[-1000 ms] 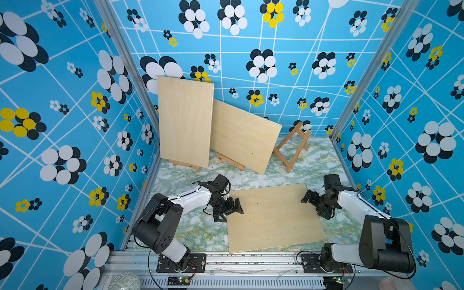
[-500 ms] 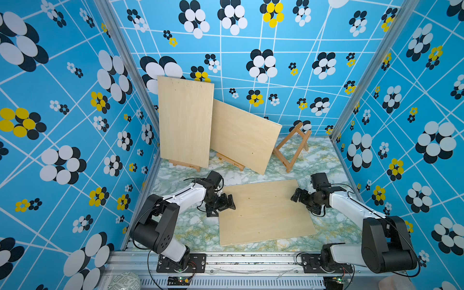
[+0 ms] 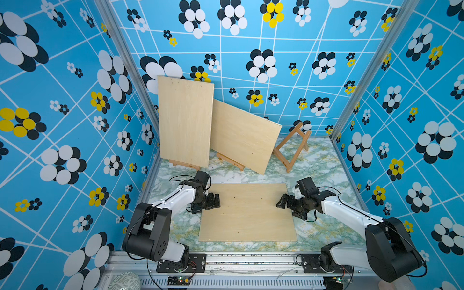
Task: Assemble the easel
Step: Pick up the drawing board from the center of the board.
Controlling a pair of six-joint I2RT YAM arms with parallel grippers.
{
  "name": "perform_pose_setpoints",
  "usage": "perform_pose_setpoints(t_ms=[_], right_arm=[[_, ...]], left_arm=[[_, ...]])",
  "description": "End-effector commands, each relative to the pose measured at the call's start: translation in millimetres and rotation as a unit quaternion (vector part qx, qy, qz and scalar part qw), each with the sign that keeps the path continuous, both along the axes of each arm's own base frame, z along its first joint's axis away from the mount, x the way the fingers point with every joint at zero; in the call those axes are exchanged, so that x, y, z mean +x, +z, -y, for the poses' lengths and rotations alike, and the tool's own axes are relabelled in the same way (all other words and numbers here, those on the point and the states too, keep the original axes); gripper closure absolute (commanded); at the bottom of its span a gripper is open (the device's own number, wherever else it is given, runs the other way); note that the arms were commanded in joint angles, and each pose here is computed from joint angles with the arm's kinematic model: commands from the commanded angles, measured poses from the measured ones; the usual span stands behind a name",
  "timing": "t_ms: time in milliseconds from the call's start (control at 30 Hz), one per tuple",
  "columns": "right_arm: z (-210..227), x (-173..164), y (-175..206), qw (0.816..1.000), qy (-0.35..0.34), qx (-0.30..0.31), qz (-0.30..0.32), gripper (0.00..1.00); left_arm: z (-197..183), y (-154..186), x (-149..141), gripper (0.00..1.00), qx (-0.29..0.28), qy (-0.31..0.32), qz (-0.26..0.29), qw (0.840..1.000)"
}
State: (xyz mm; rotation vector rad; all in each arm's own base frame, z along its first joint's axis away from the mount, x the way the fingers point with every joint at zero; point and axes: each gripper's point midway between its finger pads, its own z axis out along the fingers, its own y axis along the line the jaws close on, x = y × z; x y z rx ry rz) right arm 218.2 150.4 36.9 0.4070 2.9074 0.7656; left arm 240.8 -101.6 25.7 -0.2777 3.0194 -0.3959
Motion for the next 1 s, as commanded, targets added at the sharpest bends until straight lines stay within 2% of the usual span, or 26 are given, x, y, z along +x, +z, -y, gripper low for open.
perform_pose_setpoints(t_ms=[0,167,300,433,600,733,967], right_arm=[[-44.8,-67.7,2.9,0.979,0.063,0.135,-0.138,0.01],[-33.4,-66.8,-0.4,0.982,0.116,0.082,-0.127,0.00],[-19.2,-50.6,-9.5,0.986,0.124,0.034,-0.103,0.01],[-14.3,-35.3,-14.3,0.989,0.106,0.054,-0.088,0.01],[-8.3,-34.7,-20.1,0.989,0.087,0.056,-0.105,0.01],[-14.5,-38.1,-22.2,0.987,0.084,0.080,-0.116,0.01],[-36.0,-31.7,9.4,0.980,0.084,0.167,-0.073,0.01]], left_arm=[[36.6,6.0,-11.2,0.01,-0.096,-0.035,-0.019,0.995],[31.2,10.9,-4.1,0.01,-0.098,-0.020,-0.010,0.995],[29.3,14.4,1.4,0.01,-0.100,-0.012,-0.004,0.995],[27.8,11.6,2.8,0.01,-0.096,-0.012,-0.006,0.995],[27.0,3.8,1.6,0.01,-0.094,-0.011,-0.012,0.995],[29.6,-3.7,0.9,0.01,-0.103,-0.009,-0.017,0.995],[35.9,-8.4,3.1,0.01,-0.120,-0.006,-0.022,0.993]])
